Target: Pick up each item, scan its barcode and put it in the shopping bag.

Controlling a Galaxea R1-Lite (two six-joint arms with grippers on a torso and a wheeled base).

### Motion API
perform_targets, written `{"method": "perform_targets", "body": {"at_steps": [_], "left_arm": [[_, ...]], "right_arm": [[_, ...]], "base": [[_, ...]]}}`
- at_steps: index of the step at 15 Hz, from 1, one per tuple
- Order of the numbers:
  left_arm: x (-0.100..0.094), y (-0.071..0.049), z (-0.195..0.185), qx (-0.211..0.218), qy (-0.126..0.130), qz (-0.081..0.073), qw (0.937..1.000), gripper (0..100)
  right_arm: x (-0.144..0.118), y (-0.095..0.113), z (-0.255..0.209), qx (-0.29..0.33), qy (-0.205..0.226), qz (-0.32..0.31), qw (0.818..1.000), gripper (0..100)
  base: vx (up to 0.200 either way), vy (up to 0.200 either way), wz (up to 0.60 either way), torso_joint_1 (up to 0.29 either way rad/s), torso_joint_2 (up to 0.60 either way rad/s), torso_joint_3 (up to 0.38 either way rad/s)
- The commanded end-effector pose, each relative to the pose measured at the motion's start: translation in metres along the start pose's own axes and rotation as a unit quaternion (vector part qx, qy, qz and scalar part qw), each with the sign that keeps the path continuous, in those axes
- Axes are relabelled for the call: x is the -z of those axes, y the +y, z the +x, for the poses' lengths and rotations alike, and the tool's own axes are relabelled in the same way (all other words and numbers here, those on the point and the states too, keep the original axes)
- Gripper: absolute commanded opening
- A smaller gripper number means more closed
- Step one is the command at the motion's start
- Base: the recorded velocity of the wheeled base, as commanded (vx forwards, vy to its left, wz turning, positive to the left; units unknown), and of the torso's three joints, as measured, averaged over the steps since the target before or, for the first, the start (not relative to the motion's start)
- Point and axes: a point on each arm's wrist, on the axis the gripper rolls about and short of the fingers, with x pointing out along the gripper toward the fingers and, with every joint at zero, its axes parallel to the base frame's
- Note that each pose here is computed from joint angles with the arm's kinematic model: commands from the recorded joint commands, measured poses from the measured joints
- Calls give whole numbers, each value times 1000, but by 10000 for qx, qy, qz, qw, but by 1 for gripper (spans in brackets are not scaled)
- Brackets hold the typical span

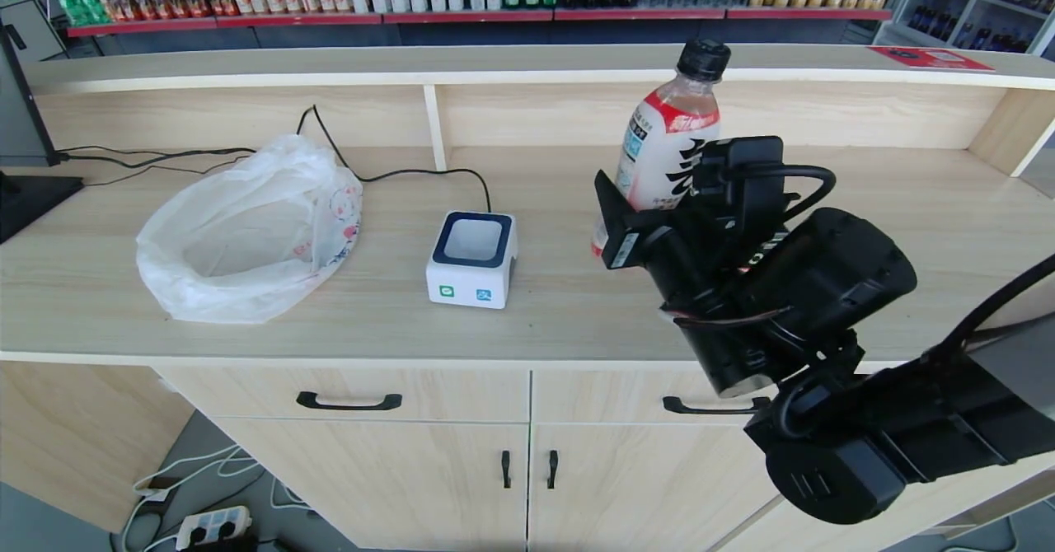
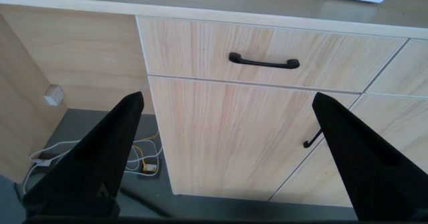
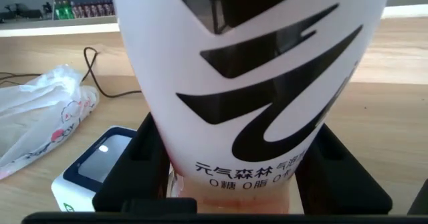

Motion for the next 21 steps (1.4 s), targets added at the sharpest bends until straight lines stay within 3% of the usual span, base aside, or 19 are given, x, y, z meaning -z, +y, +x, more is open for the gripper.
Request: {"method": "perform_targets", "body": {"at_steps": [1,4,6,9,16,21], "left_arm": [[0,0,0,-2,1,-1,10000,100],[0,0,0,-2,1,-1,10000,100],[0,0,0,-2,1,-1,10000,100],[0,0,0,6,1,-1,10000,100],[0,0,0,6,1,-1,10000,100],[0,0,0,-2,1,-1,10000,100]], "right_arm": [[-11,8,-8,-121,-85,95,9998,0],[-23,34,-29,-649,-133,319,9973,0],[-22,57,-56,-1131,136,494,9923,0],[-38,81,-87,-1688,176,646,9834,0],[-46,78,-108,-1933,293,764,9777,0],[-44,77,-115,-2078,550,1577,9638,0]], "base": [[0,0,0,0,0,0],[0,0,0,0,0,0],[0,0,0,0,0,0],[0,0,0,0,0,0],[0,0,0,0,0,0],[0,0,0,0,0,0]]}}
